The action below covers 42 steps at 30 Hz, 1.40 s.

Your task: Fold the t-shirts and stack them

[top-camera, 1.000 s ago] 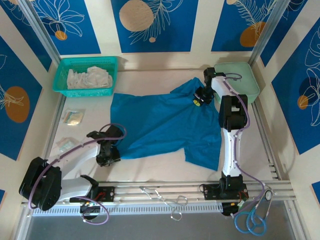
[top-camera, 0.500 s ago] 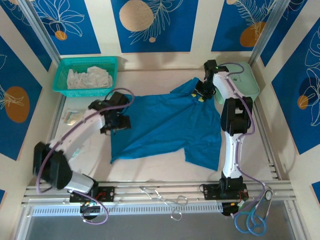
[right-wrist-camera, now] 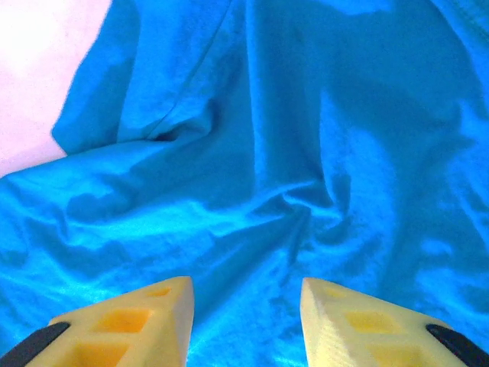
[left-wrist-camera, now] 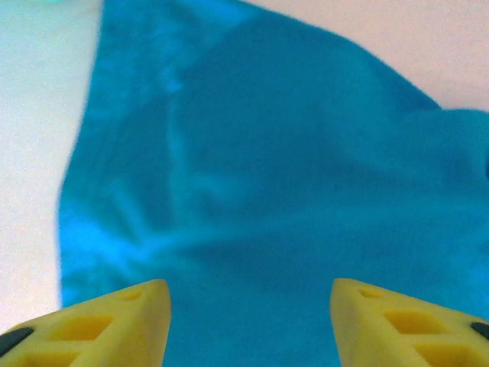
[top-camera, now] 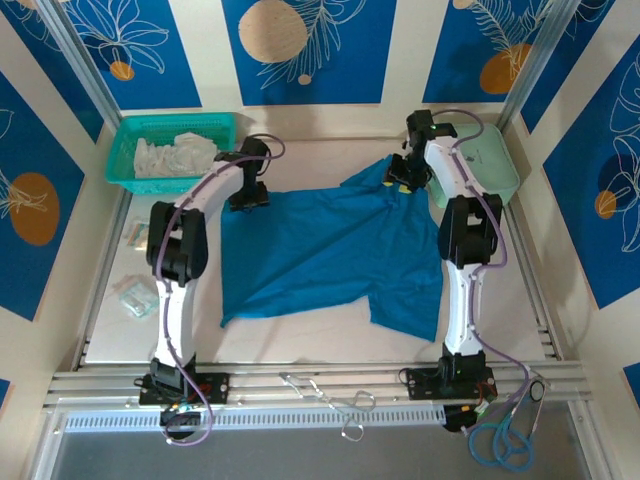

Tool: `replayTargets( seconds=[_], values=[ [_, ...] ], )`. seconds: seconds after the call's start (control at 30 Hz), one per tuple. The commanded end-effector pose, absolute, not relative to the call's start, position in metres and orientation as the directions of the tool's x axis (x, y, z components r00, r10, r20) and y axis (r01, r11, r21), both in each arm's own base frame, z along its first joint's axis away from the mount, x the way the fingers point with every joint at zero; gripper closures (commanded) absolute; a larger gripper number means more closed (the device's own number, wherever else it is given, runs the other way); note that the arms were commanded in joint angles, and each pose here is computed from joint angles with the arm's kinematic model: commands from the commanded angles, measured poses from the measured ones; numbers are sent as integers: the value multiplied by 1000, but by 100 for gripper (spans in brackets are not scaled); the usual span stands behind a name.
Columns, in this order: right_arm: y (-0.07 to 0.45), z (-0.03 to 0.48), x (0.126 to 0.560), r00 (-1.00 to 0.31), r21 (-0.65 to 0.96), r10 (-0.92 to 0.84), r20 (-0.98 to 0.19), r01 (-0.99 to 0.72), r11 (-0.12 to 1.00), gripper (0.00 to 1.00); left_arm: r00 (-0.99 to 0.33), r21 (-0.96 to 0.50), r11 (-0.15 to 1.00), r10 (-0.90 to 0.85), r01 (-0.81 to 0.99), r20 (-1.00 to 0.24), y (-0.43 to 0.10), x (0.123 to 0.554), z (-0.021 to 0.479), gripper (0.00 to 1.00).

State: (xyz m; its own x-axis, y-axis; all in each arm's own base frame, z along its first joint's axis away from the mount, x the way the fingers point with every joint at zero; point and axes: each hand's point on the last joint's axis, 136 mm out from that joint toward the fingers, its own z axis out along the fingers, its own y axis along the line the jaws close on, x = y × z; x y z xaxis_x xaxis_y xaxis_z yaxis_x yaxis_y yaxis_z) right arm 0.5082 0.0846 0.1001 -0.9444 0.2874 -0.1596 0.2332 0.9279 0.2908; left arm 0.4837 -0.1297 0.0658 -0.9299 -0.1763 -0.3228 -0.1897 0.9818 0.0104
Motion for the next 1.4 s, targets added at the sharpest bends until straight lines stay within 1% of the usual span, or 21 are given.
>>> replayTargets(
  seconds=[0.0,0.07,0.17,0.23,0.27,0.3,0.33,0.4,0.53,0.73,0.77,0.83,0.9,0.93,0.97,1.0,1.1,1.2,1.3,1.37],
  values=[
    [82,83,517,-956,270,262,-131,220,937,58,-953,-12,990,-136,-138,-269,-142,483,48,45],
    [80,84,530,-955,260,247,-162,200,945,55,-955,-10,990,-136,-138,-264,-141,479,41,44],
    [79,87,553,-950,251,209,-233,149,957,50,-956,-9,991,-134,-137,-261,-139,472,36,40],
    [76,87,566,-943,233,185,-278,120,965,47,-958,-3,991,-132,-135,-253,-137,468,34,39],
    [74,85,571,-938,221,177,-298,112,969,43,-960,-1,991,-127,-131,-250,-137,466,33,40],
    [73,84,575,-934,214,168,-315,103,971,35,-961,1,992,-124,-129,-245,-137,464,31,40],
    [74,82,578,-932,216,165,-323,97,972,33,-963,2,992,-122,-126,-239,-137,462,30,40],
    [76,77,583,-929,233,172,-329,97,968,31,-966,2,992,-120,-124,-230,-136,459,26,41],
    [85,58,584,-938,262,189,-292,111,959,32,-968,-3,992,-122,-124,-220,-136,457,19,41],
    [93,24,581,-950,298,221,-219,151,943,40,-973,5,992,-119,-123,-198,-136,451,9,42],
    [94,21,580,-951,318,234,-203,162,934,43,-974,8,992,-118,-122,-196,-135,450,9,42],
    [93,19,580,-949,335,254,-185,182,925,54,-974,13,993,-116,-121,-193,-134,449,8,42],
    [92,20,578,-949,340,264,-175,193,920,71,-975,16,993,-111,-116,-192,-134,449,8,42],
    [92,22,577,-949,346,267,-170,197,917,80,-975,17,993,-111,-116,-191,-134,449,7,42],
    [92,25,576,-948,349,270,-166,200,916,92,-976,19,993,-110,-116,-190,-133,449,7,42],
    [92,31,574,-948,348,270,-167,199,916,100,-976,21,993,-110,-116,-189,-133,448,7,43],
    [92,58,569,-946,341,259,-195,183,922,100,-976,19,993,-109,-114,-187,-133,447,8,43],
    [94,98,560,-937,320,243,-253,156,935,100,-975,20,993,-108,-114,-194,-132,446,11,44],
    [97,133,542,-925,291,229,-302,139,947,100,-973,16,993,-113,-118,-201,-131,444,15,44],
    [99,146,526,-920,269,221,-325,134,954,100,-971,5,992,-120,-124,-207,-131,444,18,44]
  ],
)
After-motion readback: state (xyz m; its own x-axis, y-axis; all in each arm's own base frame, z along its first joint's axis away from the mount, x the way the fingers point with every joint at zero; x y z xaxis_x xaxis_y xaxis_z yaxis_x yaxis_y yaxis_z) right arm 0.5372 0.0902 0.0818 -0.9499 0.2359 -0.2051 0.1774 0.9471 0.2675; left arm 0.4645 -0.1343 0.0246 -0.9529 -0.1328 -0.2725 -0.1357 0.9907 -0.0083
